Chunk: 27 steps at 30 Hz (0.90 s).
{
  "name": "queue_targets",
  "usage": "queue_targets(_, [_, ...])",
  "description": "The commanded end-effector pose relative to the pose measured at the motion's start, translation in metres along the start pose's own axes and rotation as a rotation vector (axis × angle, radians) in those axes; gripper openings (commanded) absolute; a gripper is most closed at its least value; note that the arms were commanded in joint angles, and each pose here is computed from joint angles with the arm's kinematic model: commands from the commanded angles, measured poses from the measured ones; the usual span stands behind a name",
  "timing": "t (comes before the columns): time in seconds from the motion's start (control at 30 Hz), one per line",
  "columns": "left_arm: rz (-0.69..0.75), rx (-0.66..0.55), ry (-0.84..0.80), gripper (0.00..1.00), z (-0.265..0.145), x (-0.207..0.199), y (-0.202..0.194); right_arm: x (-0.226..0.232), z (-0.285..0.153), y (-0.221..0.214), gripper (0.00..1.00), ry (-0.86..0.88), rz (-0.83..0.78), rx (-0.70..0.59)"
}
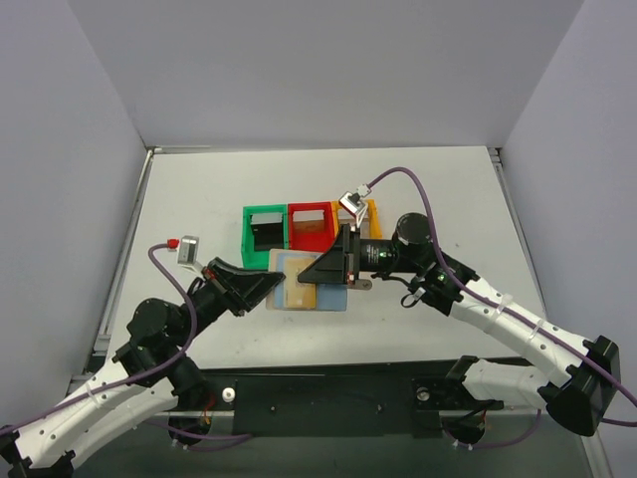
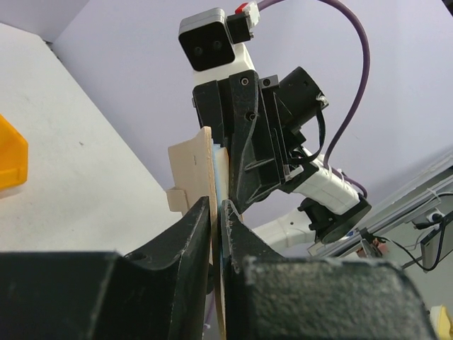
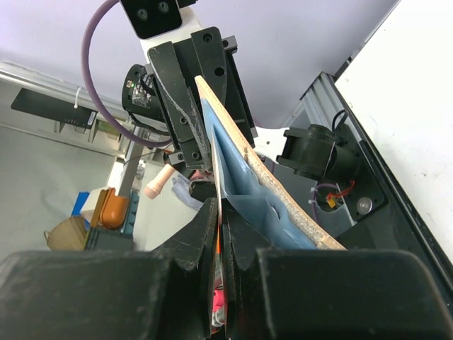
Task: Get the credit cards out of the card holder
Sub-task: Remove the credit card from the card holder.
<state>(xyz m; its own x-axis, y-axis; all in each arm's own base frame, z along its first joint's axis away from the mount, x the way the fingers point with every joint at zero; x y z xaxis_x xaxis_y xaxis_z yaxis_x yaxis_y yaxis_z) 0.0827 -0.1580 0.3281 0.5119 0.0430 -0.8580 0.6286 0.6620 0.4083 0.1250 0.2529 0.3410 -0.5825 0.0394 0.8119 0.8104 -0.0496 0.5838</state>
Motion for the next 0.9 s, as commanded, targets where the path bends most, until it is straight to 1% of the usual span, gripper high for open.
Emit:
queue_targets(0.0, [0.009,-0.037,-0.044,0.20,-0.004,-0.010,0.006,0.011,-0.003,0.005,0.00,0.050,-0.050,-0.021])
queue_targets(0.17, [0.009,-0.041,-0.049,0.21,-0.007,-0.011,0.007,0.011,-0.003,0.006,0.00,0.049,-0.054,-0.021])
queue_targets(0.2, [0.007,-0.063,-0.039,0.21,-0.007,-0.010,0.008,0.010,-0.003,0.005,0.00,0.046,-0.053,-0.018])
queue_targets(0.33, [0.008,-0.073,-0.046,0.22,-0.008,-0.011,0.010,0.011,-0.004,0.005,0.00,0.039,-0.056,-0.017])
queue_targets(0.4, [0.008,-0.065,-0.053,0.12,-0.008,-0.011,0.008,0.011,-0.003,0.006,0.00,0.035,-0.054,-0.016])
queue_targets(0.43, [0.008,-0.066,-0.063,0.03,-0.007,-0.012,0.009,0.013,-0.003,0.006,0.00,0.042,-0.059,-0.012])
queue_targets(0.47, [0.006,-0.056,-0.060,0.00,-0.006,-0.010,0.007,0.012,-0.003,0.006,0.07,0.040,-0.056,-0.010])
queue_targets(0.5, [0.003,-0.055,-0.063,0.00,-0.005,-0.010,0.007,0.012,-0.002,0.006,0.11,0.040,-0.051,-0.006])
queue_targets(0.53, [-0.005,-0.052,-0.057,0.00,-0.004,-0.009,0.006,0.012,-0.002,0.007,0.21,0.041,-0.051,-0.009])
queue_targets(0.57, [-0.007,-0.054,-0.061,0.00,-0.004,-0.009,0.006,0.013,-0.001,0.007,0.29,0.044,-0.048,-0.005])
queue_targets(0.6, [-0.011,-0.055,-0.063,0.00,-0.003,-0.008,0.006,0.012,-0.001,0.007,0.32,0.044,-0.047,-0.005])
queue_targets(0.63, [-0.013,-0.057,-0.067,0.00,-0.003,-0.008,0.006,0.013,-0.001,0.007,0.37,0.045,-0.045,-0.005])
queue_targets(0.77, [-0.032,-0.078,-0.056,0.00,-0.003,-0.003,0.005,0.014,0.000,0.009,0.43,0.047,-0.034,-0.007])
queue_targets(0.87, [-0.055,-0.087,-0.058,0.00,-0.003,0.001,0.004,0.015,0.002,0.008,0.44,0.056,-0.028,-0.001])
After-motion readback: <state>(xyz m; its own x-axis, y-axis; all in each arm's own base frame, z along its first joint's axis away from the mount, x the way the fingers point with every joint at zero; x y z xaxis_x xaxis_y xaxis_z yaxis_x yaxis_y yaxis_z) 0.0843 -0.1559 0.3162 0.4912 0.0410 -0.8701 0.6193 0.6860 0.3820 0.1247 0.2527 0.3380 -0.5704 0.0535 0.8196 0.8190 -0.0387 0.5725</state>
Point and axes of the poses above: each gripper's point midway between its finger pads, its own z axis out along the fingers, its own x axis along the line the jaws close on, y = z × x, the point moved 9 cm from there along -z, back along the fingers, and after that the axes turned 9 degrees about -z, right-handed, at the moved point
